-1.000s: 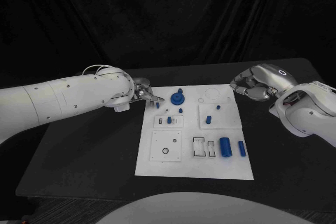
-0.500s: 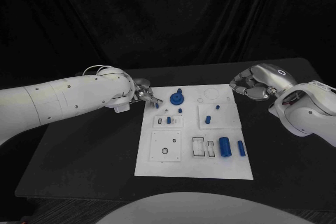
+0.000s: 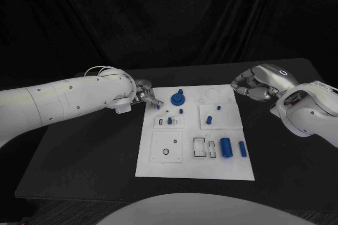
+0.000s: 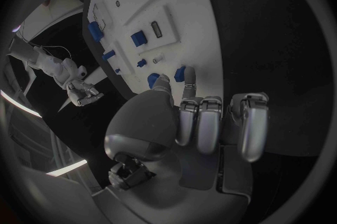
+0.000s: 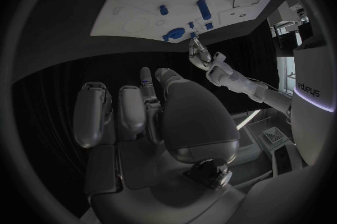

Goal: Assemble the parts on the task board

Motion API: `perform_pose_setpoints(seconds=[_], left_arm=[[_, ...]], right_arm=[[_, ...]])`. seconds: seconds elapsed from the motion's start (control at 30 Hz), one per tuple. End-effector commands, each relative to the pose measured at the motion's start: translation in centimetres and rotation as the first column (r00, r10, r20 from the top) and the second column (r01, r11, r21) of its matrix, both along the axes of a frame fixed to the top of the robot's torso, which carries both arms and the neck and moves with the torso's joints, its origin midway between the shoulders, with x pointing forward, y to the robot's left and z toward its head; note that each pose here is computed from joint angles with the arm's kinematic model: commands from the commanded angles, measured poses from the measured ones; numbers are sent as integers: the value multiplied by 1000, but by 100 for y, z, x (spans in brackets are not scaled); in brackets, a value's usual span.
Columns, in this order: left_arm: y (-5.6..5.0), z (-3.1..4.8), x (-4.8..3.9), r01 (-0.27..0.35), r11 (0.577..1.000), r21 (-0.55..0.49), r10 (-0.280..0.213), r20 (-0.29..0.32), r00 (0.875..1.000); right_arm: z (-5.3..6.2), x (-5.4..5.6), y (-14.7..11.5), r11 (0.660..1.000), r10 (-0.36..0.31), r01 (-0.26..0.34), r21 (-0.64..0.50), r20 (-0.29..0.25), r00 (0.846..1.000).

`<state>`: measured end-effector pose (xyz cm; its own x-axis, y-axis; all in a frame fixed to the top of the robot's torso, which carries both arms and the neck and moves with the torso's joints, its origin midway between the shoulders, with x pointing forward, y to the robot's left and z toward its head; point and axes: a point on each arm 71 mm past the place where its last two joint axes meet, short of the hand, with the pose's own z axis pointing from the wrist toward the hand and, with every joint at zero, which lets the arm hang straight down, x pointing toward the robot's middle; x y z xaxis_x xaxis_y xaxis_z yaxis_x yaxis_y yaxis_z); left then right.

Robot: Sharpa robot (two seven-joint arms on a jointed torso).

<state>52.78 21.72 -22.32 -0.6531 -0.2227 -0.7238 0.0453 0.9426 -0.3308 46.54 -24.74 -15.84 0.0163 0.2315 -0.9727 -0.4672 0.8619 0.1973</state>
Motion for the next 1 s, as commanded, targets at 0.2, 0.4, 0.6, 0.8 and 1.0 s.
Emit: perform_pose_setpoints(seconds=[0.2,0.4,0.6,0.8,1.0], left_arm=[[-10,-17,-7,12,1000,3,-12,-10,1000],[-13,-19,-3,12,1000,4,-12,-10,1000],[-13,-20,-4,12,1000,4,-12,-10,1000],[0,-22,-6,11,1000,5,-11,-12,1000],[8,-24,-12,11,1000,5,-11,-14,1000]], right_arm=[[-13,4,-13,1000,-16,16,-3,-7,1000],[-17,8,-10,1000,-17,17,3,-14,1000],[-20,9,-19,1000,-21,21,6,-20,1000],[-21,9,-25,1000,-24,24,6,-22,999],[-23,12,-22,1000,-24,24,6,-23,999]])
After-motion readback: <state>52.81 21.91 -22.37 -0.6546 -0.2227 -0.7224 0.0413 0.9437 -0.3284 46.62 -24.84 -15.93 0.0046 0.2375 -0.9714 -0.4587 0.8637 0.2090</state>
